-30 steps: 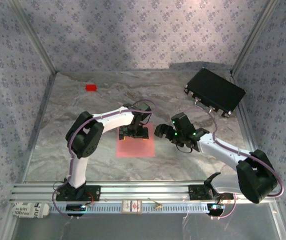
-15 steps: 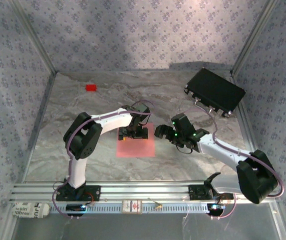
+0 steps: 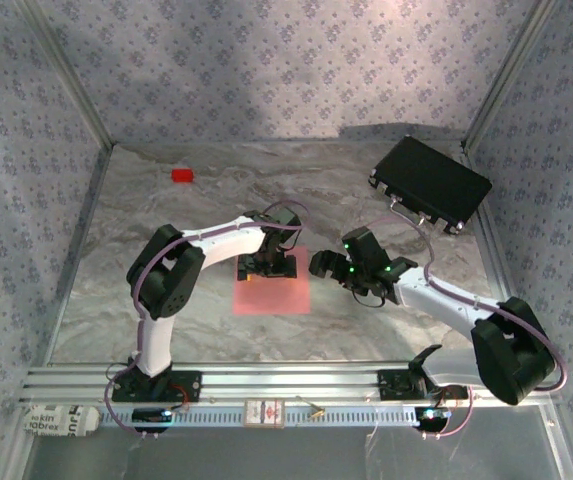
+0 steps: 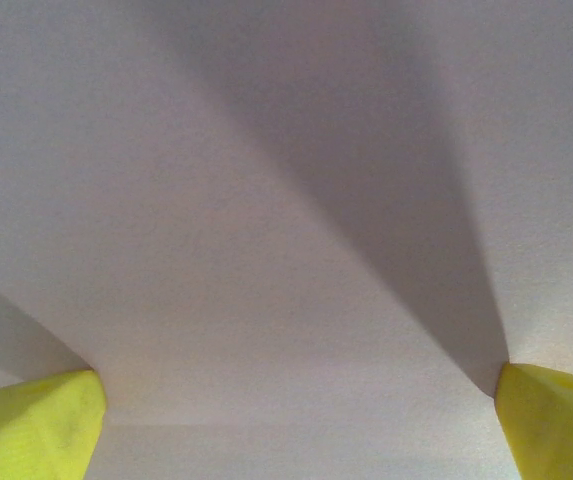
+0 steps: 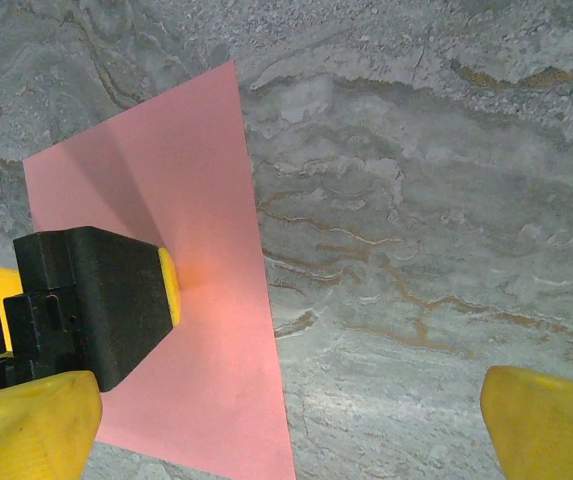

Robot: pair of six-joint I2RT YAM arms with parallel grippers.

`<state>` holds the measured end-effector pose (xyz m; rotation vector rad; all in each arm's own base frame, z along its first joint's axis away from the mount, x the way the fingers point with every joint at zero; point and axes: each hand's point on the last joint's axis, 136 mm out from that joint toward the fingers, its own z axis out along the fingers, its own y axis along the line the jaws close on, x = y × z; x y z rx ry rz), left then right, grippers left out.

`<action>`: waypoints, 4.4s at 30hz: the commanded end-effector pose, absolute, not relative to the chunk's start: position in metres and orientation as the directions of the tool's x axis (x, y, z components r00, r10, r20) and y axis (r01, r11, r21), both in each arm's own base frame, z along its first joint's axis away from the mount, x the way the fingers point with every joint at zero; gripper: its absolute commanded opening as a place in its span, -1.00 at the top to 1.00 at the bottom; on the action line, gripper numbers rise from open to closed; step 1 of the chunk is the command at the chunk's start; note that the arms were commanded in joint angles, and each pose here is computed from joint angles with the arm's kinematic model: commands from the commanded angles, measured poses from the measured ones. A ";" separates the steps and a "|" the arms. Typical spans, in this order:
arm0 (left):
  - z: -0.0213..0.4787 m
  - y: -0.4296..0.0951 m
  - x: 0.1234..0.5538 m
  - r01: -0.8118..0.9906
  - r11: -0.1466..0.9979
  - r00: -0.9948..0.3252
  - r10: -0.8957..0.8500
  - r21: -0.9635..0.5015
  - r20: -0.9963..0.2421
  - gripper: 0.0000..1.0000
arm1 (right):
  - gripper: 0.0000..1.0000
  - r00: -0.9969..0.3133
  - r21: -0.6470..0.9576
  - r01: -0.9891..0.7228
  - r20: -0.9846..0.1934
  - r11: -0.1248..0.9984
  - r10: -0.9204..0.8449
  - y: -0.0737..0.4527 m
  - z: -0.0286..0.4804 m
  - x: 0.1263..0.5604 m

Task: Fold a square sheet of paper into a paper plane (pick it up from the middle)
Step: First fold the square sheet of paper in half at the center of the table.

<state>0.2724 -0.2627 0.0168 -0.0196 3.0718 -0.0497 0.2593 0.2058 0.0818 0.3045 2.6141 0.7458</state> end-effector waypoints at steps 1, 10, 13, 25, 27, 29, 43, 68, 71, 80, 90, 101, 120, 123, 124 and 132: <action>-0.018 -0.255 0.249 -0.013 1.000 -0.999 -0.013 -0.004 0.039 -0.98 | -0.98 -0.892 0.538 0.081 -0.336 0.839 0.301 0.209 0.089 0.263; -0.019 -0.257 0.247 -0.012 1.000 -0.999 -0.012 -0.013 0.045 -0.97 | -0.98 -0.891 0.528 0.088 -0.337 0.845 0.304 0.208 0.089 0.264; -0.020 -0.256 0.247 -0.013 1.000 -0.999 -0.012 -0.014 0.045 -0.96 | -0.98 -0.891 0.528 0.087 -0.338 0.844 0.303 0.209 0.090 0.265; -0.021 -0.256 0.246 -0.007 1.000 -0.999 -0.006 -0.012 0.045 -0.92 | -0.98 -0.893 0.519 0.091 -0.335 0.850 0.300 0.210 0.087 0.266; -0.020 -0.256 0.247 -0.009 1.000 -0.999 -0.009 -0.013 0.043 -0.90 | -0.98 -0.892 0.520 0.093 -0.335 0.849 0.303 0.210 0.088 0.267; -0.020 -0.257 0.247 -0.008 1.000 -0.999 -0.008 -0.017 0.041 -0.89 | -0.98 -0.892 0.520 0.091 -0.336 0.849 0.301 0.211 0.089 0.267; -0.009 -0.256 0.250 -0.010 1.000 -1.000 -0.010 -0.026 0.014 -0.78 | -0.98 -0.885 0.510 0.097 -0.349 0.855 0.309 0.206 0.091 0.265; 0.055 -0.309 0.257 0.043 0.881 -0.994 -0.007 -0.471 -0.106 0.27 | -0.98 -0.818 0.503 0.098 -0.451 0.859 0.357 0.186 0.107 0.264; 0.074 -0.326 0.260 0.034 0.801 -0.994 -0.032 -0.598 -0.101 0.28 | -0.98 -0.774 0.497 0.108 -0.502 0.861 0.386 0.175 0.117 0.268; 0.120 -0.367 0.274 0.004 0.499 -0.995 -0.083 -0.867 -0.052 0.30 | -0.98 -0.713 0.458 0.140 -0.569 0.878 0.410 0.149 0.130 0.274; 0.089 -0.371 0.275 -0.062 0.480 -0.994 -0.104 -0.875 0.014 0.30 | -0.91 -0.798 0.610 0.035 -0.459 0.791 0.390 0.161 0.124 0.274; 0.045 -0.362 0.266 -0.097 0.592 -0.993 -0.108 -0.800 0.040 0.29 | -0.89 -0.815 0.622 0.040 -0.432 0.782 0.385 0.168 0.116 0.272; 0.043 -0.316 0.269 0.045 0.844 -0.992 -0.026 -0.535 -0.125 -0.21 | -0.88 -0.822 0.617 0.049 -0.422 0.786 0.382 0.175 0.107 0.269; 0.045 -0.307 0.271 0.046 0.863 -0.988 -0.036 -0.503 -0.151 -0.22 | -0.84 -0.825 0.616 0.050 -0.418 0.786 0.380 0.177 0.105 0.269; 0.046 -0.306 0.271 0.047 0.865 -0.987 -0.037 -0.499 -0.157 -0.21 | -0.84 -0.826 0.616 0.049 -0.417 0.786 0.378 0.178 0.104 0.269; 0.039 -0.297 0.269 0.038 0.877 -0.987 -0.042 -0.478 -0.155 -0.10 | -0.82 -0.834 0.610 0.049 -0.410 0.791 0.368 0.183 0.099 0.269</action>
